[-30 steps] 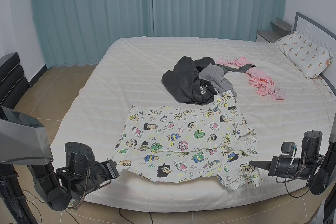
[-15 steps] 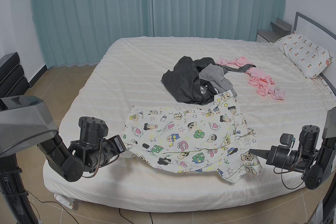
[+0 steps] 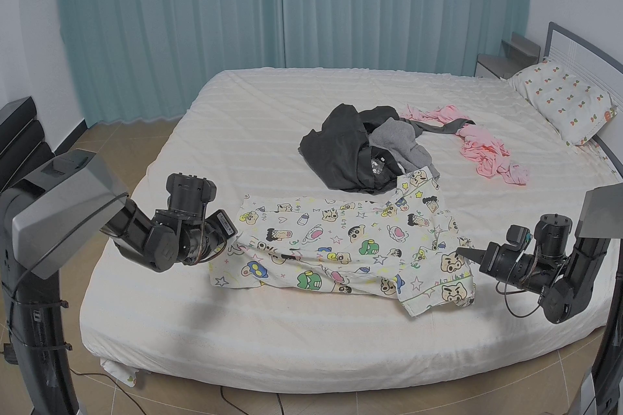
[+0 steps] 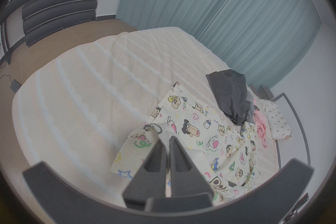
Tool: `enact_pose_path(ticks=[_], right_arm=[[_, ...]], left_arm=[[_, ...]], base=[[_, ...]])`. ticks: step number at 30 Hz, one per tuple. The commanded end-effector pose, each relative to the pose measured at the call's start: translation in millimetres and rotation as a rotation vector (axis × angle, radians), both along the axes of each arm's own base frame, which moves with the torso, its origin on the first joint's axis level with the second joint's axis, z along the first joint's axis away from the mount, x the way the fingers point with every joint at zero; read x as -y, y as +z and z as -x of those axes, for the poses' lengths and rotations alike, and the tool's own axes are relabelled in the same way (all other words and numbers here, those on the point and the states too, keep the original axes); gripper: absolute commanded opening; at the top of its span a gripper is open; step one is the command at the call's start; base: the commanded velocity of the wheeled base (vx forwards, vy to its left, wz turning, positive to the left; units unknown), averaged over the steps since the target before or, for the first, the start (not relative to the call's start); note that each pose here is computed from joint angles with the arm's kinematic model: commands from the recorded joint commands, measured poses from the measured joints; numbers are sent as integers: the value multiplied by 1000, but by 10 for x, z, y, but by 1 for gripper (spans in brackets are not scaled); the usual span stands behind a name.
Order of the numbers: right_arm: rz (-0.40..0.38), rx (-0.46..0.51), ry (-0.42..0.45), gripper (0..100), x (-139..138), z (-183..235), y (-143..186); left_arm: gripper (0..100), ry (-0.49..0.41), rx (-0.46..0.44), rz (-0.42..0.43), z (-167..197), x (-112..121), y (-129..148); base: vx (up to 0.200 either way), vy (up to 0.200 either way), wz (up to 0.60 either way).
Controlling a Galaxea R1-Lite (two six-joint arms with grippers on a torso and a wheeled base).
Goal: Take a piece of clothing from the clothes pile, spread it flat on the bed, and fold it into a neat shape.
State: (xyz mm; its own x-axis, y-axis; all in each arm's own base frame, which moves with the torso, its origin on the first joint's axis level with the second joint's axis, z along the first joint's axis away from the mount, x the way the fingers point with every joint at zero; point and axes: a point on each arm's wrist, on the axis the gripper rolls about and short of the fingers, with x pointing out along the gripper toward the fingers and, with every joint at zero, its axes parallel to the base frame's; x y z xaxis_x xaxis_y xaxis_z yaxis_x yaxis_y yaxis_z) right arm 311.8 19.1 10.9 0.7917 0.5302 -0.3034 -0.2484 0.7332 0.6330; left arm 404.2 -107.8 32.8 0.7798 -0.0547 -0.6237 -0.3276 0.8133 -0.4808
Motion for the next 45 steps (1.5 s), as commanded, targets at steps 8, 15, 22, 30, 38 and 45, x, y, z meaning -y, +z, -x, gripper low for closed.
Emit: enact_pose_path(ticks=[8, 15, 22, 30, 38, 45], right_arm=[[19, -55, -83, 0, 124, -426, -491], [23, -80, -108, 100, 189, -525, -640], [20, -79, -180, 100, 456, -514, -613], [-36, -165, -202, 100, 492, -124, -403], [141, -88, -15, 100, 566, 107, -463], [121, -31, 56, 100, 496, -39, -443]], left_arm=[[0, 44, -138, -29, -564, 96, -470], [100, 82, -200, -10, -714, 135, -556], [100, 139, -209, 37, -765, -20, -553], [100, 186, -175, 221, -725, -493, -56], [100, 138, -196, 320, -174, -802, -27], [100, 34, -103, 266, 291, -856, -353]], base=[[0, 0, 0], [0, 0, 0], [0, 0, 0], [0, 0, 0], [0, 0, 0], [0, 0, 0]])
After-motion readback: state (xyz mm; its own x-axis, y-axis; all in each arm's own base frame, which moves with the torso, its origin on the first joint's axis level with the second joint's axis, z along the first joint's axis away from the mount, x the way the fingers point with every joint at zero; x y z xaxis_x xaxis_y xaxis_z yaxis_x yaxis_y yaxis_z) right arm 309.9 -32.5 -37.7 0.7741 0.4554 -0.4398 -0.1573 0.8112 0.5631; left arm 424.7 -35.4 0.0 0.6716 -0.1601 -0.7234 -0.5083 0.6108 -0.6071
